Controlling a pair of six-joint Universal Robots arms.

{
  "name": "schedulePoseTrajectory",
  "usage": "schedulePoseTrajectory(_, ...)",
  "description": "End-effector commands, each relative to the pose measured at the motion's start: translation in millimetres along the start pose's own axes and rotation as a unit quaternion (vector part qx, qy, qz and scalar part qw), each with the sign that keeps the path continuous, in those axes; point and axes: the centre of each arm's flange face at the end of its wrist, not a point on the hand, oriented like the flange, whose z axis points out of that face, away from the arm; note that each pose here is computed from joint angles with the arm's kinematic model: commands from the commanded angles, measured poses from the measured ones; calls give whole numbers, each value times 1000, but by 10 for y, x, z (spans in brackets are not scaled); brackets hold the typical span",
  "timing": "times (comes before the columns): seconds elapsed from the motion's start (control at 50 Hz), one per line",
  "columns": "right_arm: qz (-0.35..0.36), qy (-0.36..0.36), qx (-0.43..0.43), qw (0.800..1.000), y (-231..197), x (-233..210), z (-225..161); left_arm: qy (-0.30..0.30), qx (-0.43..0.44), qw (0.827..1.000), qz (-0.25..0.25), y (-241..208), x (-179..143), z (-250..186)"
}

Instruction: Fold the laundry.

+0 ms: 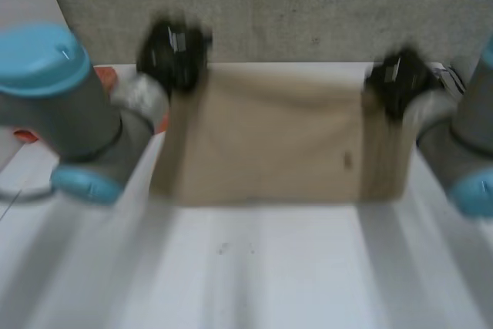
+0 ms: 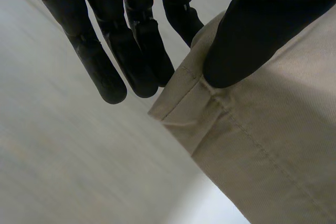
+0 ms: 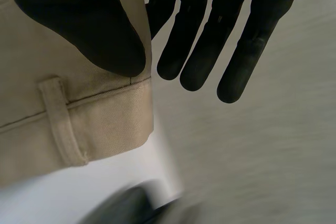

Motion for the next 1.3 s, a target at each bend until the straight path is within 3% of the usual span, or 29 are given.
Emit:
schedulePoseTrajectory(0.02,85,202,193,956,-806,900,205,-140,242,960,12,-835,-602,391)
schedulePoseTrajectory(0.06,89,234,224,942,-909,1040,169,-142,245,959,4,-853,-659,397)
schedulePoseTrajectory(0.1,89,237,227,940,-915,1045,174,-135,226,965,-8,-797,-689,381)
schedulePoseTrajectory(0.28,87,178,188,962,-618,587,333,-72,105,990,-54,-241,-402,205)
schedulePoseTrajectory(0.46,85,49,63,993,152,-385,447,-20,4,997,-68,506,71,-23)
schedulePoseTrajectory(0.56,79,-22,-6,997,482,-784,323,25,-85,993,-80,1054,447,-315)
schedulePoseTrajectory(0.64,69,-69,-54,994,642,-930,124,40,-118,989,-84,1177,545,-502)
schedulePoseTrajectory(0.82,48,-96,-77,991,421,-617,-389,51,-115,989,-80,617,378,-892)
schedulePoseTrajectory(0.92,-13,-173,-127,977,346,-510,-988,100,-174,976,-82,194,312,-1396)
schedulePoseTrajectory(1.0,-67,-266,-183,944,436,-577,-1479,165,-280,942,-86,79,344,-1883)
schedulePoseTrajectory(1.02,-74,-283,-190,937,446,-593,-1561,191,-324,922,-86,57,362,-2056)
schedulePoseTrajectory(1.08,-85,-310,-200,926,471,-626,-1708,227,-365,899,-83,16,423,-2238)
schedulePoseTrajectory(1.14,-85,-302,-196,929,500,-659,-1700,235,-358,900,-80,0,471,-2242)
schedulePoseTrajectory(1.3,-79,-266,-172,945,517,-691,-1581,191,-285,936,-82,77,479,-1837)
